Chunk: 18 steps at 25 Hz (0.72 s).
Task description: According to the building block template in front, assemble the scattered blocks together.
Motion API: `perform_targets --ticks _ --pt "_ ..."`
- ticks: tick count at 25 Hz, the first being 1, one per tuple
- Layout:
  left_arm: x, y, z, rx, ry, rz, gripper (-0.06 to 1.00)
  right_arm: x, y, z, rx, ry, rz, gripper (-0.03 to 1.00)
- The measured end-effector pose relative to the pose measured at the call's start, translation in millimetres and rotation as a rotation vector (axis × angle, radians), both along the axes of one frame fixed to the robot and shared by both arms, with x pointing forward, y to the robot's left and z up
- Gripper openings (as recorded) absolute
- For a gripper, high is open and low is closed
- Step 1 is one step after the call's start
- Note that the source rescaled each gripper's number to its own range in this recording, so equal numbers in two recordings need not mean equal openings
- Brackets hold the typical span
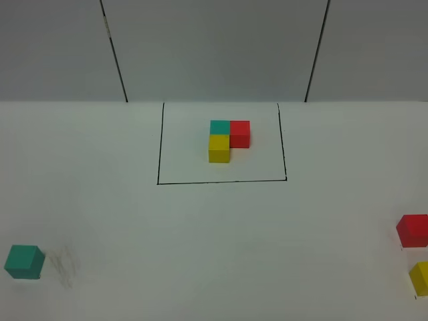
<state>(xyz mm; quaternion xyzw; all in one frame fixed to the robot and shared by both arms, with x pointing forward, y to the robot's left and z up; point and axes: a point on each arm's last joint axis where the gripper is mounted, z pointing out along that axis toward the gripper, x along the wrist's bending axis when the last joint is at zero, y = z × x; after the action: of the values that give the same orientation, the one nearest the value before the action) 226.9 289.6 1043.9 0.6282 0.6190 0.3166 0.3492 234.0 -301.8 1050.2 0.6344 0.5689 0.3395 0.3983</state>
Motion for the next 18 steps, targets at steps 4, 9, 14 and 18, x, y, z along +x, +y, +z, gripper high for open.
perform_targets --ticks 4,9,14,18 --pt "0.0 0.0 0.0 0.0 0.0 0.0 0.74 0.0 0.0 0.0 0.0 0.0 0.0 0.0" --pt "0.0 0.0 0.0 0.0 0.0 0.0 0.74 0.0 0.0 0.0 0.0 0.0 0.0 0.0" --pt "0.0 0.0 0.0 0.0 0.0 0.0 0.74 0.0 0.0 0.0 0.0 0.0 0.0 0.0" --pt "0.0 0.0 0.0 0.0 0.0 0.0 0.74 0.0 0.0 0.0 0.001 0.0 0.0 0.0"
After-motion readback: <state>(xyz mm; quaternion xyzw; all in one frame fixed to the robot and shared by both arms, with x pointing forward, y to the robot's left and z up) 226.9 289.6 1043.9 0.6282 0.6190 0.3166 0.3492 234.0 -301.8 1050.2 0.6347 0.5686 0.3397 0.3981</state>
